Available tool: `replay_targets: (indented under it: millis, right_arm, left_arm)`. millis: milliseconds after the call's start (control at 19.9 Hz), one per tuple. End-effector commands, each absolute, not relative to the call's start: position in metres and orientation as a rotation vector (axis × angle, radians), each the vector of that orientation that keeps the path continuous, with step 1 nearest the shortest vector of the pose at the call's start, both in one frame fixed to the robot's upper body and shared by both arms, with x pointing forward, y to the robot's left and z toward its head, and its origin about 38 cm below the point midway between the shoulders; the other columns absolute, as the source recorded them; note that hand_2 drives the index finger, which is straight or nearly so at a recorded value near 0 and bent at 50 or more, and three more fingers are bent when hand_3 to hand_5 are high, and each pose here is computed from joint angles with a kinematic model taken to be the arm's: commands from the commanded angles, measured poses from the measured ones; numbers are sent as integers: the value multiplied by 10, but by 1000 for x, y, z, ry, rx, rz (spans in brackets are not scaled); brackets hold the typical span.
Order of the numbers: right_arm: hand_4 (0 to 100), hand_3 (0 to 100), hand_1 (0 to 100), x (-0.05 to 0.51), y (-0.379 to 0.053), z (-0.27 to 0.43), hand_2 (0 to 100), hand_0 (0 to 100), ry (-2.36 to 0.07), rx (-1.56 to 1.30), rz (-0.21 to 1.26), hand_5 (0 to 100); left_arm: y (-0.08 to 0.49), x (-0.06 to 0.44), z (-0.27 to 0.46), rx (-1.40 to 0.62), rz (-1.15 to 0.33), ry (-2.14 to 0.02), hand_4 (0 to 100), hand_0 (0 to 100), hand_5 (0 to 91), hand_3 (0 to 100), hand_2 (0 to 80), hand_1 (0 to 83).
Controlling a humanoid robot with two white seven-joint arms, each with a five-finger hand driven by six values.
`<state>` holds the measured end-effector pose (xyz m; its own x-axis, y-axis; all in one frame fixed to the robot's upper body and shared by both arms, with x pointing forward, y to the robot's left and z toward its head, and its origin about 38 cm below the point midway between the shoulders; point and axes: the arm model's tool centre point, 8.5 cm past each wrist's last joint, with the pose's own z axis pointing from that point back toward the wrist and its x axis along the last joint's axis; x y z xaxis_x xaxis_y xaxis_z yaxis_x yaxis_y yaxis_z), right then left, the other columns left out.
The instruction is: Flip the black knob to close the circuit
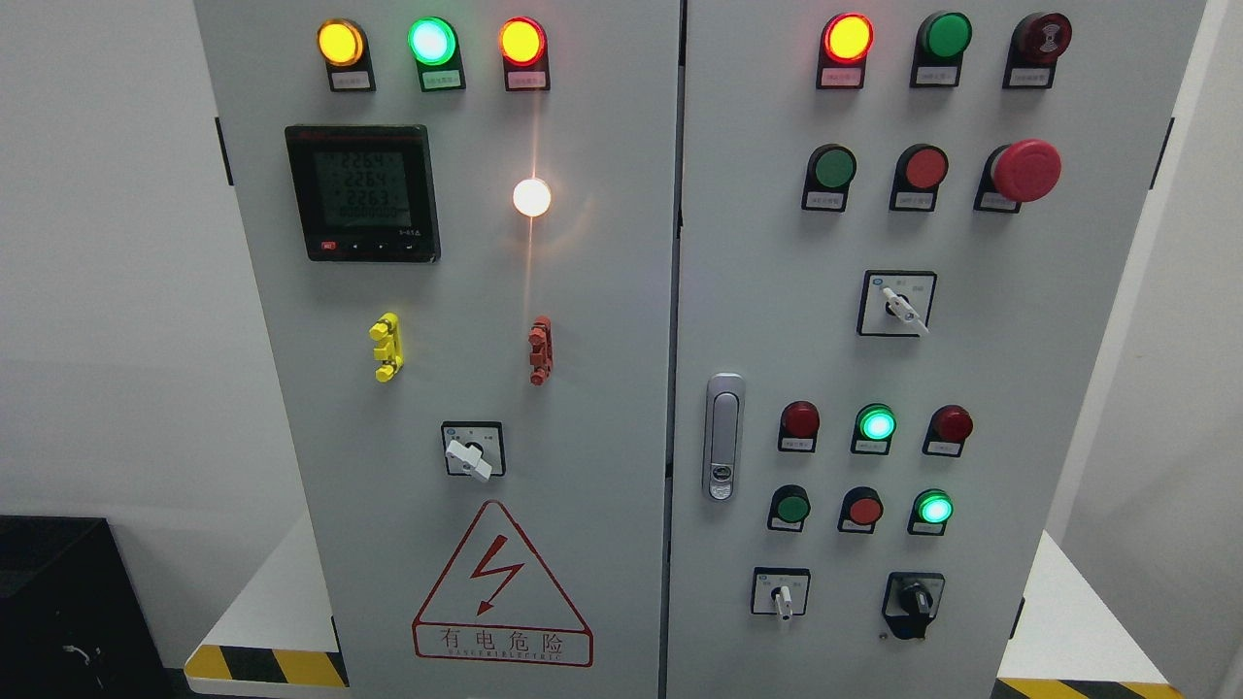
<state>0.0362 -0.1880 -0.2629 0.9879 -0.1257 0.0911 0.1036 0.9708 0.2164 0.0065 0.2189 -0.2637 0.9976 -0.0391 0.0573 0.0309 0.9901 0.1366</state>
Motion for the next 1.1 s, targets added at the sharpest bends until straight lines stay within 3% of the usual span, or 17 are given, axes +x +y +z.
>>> replay_targets:
  millis: [0, 753, 1054]
  right_arm:
    - [0, 0, 163, 35, -187, -263, 0, 0, -101, 213, -119, 0]
    - [0, 0, 124, 47, -184, -262, 0, 0, -175, 219, -146, 0]
    - [0, 0, 93, 85, -192, -253, 0, 0, -353, 205, -185, 0]
  left_arm:
    - [217, 2, -264, 131, -32, -66, 0, 120, 0, 0, 0, 556]
    - [217, 2, -264, 131, -32, -66, 0, 120, 0, 0, 0, 556]
    - [218, 2, -264, 133, -32, -66, 0, 120, 0, 0, 0, 556]
